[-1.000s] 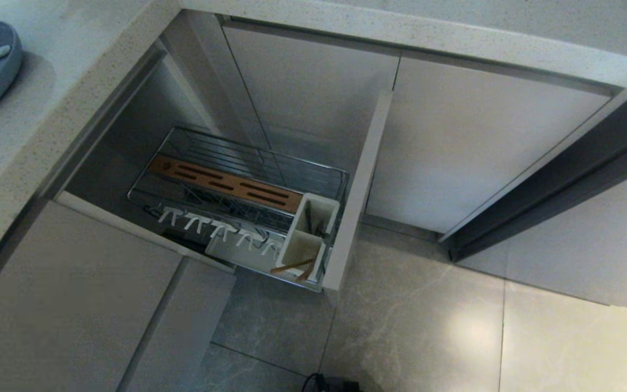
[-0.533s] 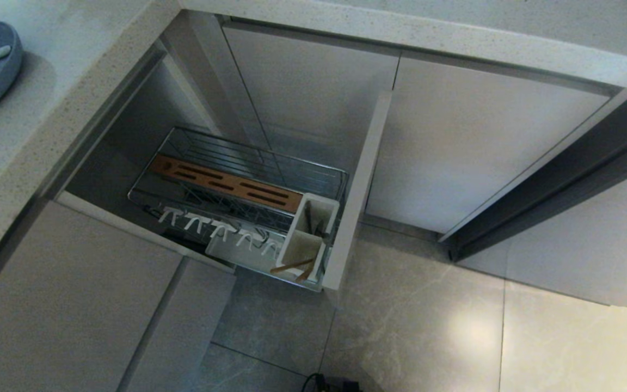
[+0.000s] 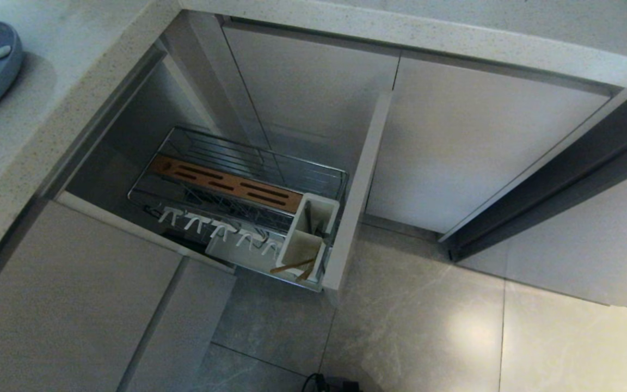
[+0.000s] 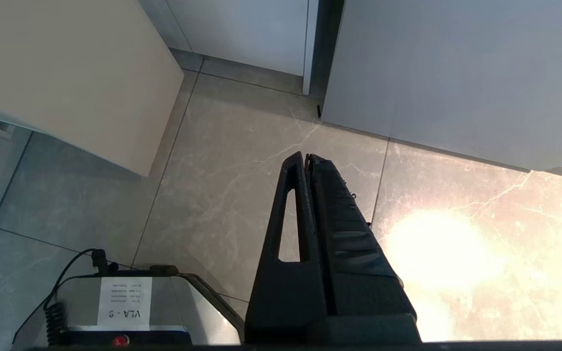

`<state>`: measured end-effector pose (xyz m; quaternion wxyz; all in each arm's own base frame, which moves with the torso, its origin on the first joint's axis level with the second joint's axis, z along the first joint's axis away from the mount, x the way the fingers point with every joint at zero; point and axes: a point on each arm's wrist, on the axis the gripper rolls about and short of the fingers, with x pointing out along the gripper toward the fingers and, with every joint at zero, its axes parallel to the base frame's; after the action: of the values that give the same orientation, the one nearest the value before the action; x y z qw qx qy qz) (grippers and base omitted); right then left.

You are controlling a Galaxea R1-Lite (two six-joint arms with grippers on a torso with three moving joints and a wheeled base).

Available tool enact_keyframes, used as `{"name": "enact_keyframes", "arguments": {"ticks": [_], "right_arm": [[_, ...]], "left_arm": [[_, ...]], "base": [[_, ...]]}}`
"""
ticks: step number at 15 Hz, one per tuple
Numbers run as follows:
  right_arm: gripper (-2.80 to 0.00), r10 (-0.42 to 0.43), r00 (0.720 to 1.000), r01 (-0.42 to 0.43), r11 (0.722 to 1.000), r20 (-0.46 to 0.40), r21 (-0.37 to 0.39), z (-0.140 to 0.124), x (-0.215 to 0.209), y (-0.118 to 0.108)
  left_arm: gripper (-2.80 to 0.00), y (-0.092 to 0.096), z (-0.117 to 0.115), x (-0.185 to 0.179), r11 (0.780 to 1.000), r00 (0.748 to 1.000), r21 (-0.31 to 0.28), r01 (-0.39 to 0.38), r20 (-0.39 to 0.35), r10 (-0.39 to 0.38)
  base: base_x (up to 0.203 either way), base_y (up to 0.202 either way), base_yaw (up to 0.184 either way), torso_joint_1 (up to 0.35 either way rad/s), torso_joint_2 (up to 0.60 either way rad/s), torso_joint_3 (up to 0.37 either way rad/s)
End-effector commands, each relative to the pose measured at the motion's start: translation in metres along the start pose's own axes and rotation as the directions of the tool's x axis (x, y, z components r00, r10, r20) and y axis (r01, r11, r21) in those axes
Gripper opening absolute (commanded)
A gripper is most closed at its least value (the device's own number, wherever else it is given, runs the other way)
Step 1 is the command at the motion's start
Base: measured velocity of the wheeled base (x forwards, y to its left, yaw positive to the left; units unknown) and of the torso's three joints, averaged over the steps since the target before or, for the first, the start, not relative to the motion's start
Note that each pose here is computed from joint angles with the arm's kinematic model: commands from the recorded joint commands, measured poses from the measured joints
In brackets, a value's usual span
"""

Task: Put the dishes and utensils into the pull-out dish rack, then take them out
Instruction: Take the chopsticks out of the cupboard

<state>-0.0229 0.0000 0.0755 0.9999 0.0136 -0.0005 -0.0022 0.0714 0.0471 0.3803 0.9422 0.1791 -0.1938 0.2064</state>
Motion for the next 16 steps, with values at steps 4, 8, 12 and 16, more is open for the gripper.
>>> {"name": "enact_keyframes", "arguments": {"ticks": [4, 8, 12, 16], "right_arm": [[-2.8, 0.0, 1.0, 0.0, 1.0, 0.001, 0.0, 0.0, 0.0, 0.0], [-2.8, 0.0, 1.0, 0.0, 1.0, 0.001, 0.0, 0.0, 0.0, 0.0], [-2.8, 0.0, 1.0, 0.0, 1.0, 0.001, -0.001, 0.0, 0.0, 0.0], [-2.8, 0.0, 1.0, 0.0, 1.0, 0.001, 0.0, 0.0, 0.0, 0.0]], "left_arm": [[-2.8, -0.004, -0.01, -0.005, 0.997, 0.997, 0.011, 0.081, 0.008, -0.081], [-2.8, -0.004, -0.02, 0.001, 0.997, 0.997, 0.003, 0.083, -0.003, -0.083], [-2.8, 0.0, -0.024, 0.015, 0.997, 0.996, 0.03, 0.068, 0.06, -0.07], [-2.8, 0.004, -0.028, 0.032, 0.996, 0.987, 0.062, 0.065, 0.143, -0.074]], "base": [[0.0, 0.0, 0.0, 0.0, 0.0, 0.0], [0.0, 0.0, 0.0, 0.0, 0.0, 0.0], [0.0, 0.0, 0.0, 0.0, 0.0, 0.0], [0.0, 0.0, 0.0, 0.0, 0.0, 0.0]]}}
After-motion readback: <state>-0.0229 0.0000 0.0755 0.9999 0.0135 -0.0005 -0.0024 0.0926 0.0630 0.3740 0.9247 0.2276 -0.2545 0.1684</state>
